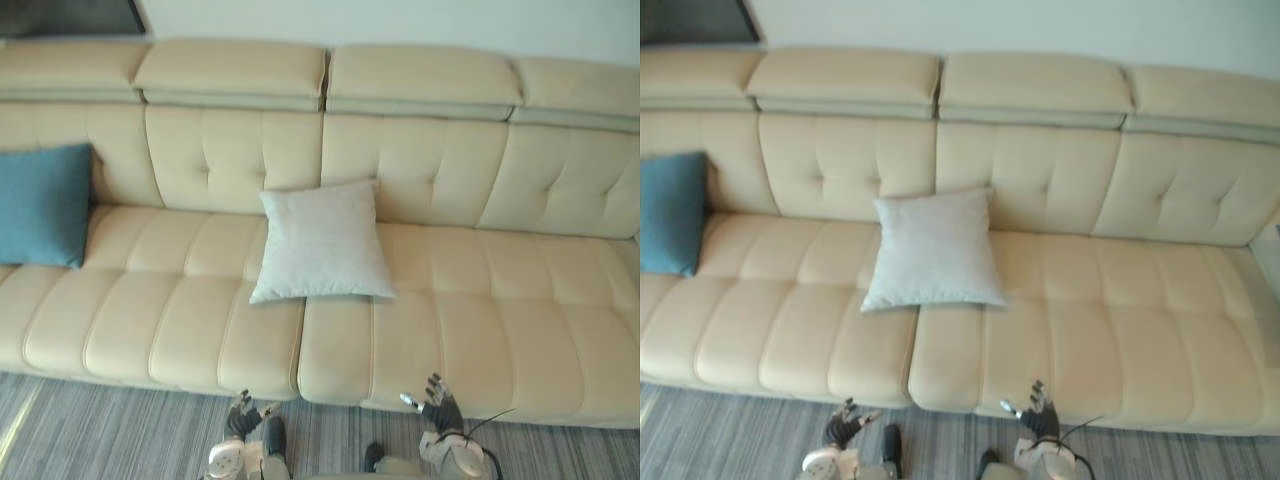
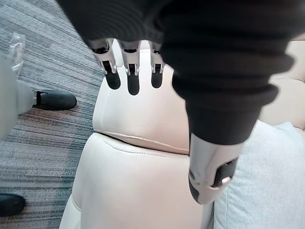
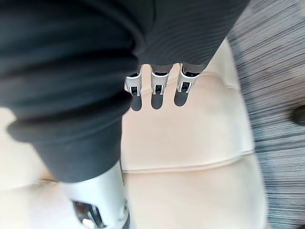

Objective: Pick up cushions and gather them together orderly.

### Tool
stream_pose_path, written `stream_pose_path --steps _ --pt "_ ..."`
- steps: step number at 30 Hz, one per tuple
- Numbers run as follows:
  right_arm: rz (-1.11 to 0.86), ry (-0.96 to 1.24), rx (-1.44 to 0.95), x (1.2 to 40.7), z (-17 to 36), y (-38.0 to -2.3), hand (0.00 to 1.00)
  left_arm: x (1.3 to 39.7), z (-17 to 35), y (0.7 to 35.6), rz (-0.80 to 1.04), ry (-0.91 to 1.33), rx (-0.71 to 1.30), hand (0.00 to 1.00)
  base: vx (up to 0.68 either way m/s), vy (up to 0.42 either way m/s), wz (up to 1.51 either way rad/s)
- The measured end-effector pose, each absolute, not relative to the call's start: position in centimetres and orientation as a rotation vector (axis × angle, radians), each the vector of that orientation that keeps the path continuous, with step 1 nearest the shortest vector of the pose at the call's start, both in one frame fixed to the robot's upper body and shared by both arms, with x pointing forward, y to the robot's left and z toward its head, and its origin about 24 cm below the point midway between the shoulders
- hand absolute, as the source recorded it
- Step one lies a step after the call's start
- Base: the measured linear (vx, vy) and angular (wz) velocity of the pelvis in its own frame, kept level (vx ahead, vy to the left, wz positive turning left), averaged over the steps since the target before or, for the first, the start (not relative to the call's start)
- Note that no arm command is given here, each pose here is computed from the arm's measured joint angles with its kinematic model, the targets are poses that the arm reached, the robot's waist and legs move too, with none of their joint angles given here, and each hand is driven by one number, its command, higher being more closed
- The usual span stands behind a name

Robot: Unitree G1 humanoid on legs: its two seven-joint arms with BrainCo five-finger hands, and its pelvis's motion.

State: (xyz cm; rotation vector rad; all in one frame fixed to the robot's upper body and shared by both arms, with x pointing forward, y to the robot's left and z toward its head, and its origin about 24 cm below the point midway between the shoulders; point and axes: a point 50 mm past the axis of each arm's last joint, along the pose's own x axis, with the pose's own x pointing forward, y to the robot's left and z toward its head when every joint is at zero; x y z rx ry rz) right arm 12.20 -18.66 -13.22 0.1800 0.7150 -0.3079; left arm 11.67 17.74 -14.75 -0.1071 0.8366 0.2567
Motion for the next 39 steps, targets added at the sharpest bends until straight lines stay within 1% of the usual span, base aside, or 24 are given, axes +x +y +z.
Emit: stream_pose_path --steps 6,9,11,13,17,20,22,25,26,28,31,34,37,39 --pt "-0.301 0.82 0.181 10.6 -14.5 -18.2 0.0 10.9 -15.2 18.0 0.274 0.888 -0.111 0.0 0.05 0.013 -0.2" --pt "-0.3 0.841 0.177 10.6 -14.7 -18.2 0.0 11.1 -15.2 17.9 0.254 0.889 -0.09 0.0 0.06 0.003 -0.21" --pt "-0.279 0.82 0.173 11.6 -14.5 -18.0 0.0 11.7 -15.1 17.7 0.234 0.878 -0.074 0.0 0.02 0.004 -0.35" --pt "-0.227 0.776 0.156 13.7 -13.9 -17.3 0.0 12.6 -15.0 17.4 0.199 0.872 -0.05 0.0 -0.04 0.001 -0.33" --pt "-0.187 0.735 0.155 15.2 -13.3 -16.2 0.0 14.1 -14.4 16.8 0.177 0.834 -0.053 0.0 -0.06 0.001 0.09" --pt "-0.19 0.759 0.155 14.3 -13.6 -16.1 0.0 14.1 -14.1 17.4 0.191 0.813 -0.041 0.0 -0.03 -0.105 0.35" --pt "-0.184 0.76 0.15 14.4 -13.6 -16.1 0.0 14.2 -14.0 18.0 0.21 0.808 -0.038 0.0 -0.06 -0.177 0.15" --pt "-0.193 0.738 0.111 15.1 -13.2 -17.2 0.0 13.5 -14.5 16.4 0.202 0.849 -0.085 0.0 -0.07 -0.05 -0.22" --pt "-0.18 0.716 0.1 16.0 -12.9 -17.2 0.0 13.7 -14.5 15.9 0.189 0.843 -0.087 0.0 -0.08 -0.005 -0.18" --pt "-0.169 0.711 0.093 16.3 -12.8 -17.0 0.0 14.4 -14.3 15.5 0.158 0.829 -0.071 0.0 -0.19 -0.122 -0.04" --pt "-0.146 0.703 0.085 16.7 -12.6 -16.4 0.0 14.3 -14.4 15.0 0.147 0.839 -0.07 0.0 -0.3 -0.141 -0.04" --pt "-0.166 0.761 0.088 14.9 -13.5 -16.6 0.0 14.2 -14.3 14.8 0.142 0.834 -0.071 0.0 -0.27 -0.044 0.09" --pt "-0.192 0.77 0.073 14.7 -13.6 -17.7 0.0 13.9 -14.5 14.8 0.149 0.845 -0.086 0.0 -0.18 0.033 -0.1" --pt "-0.202 0.794 0.081 14.4 -13.9 -17.8 0.0 13.7 -14.6 15.0 0.158 0.851 -0.098 0.0 -0.15 0.154 -0.55"
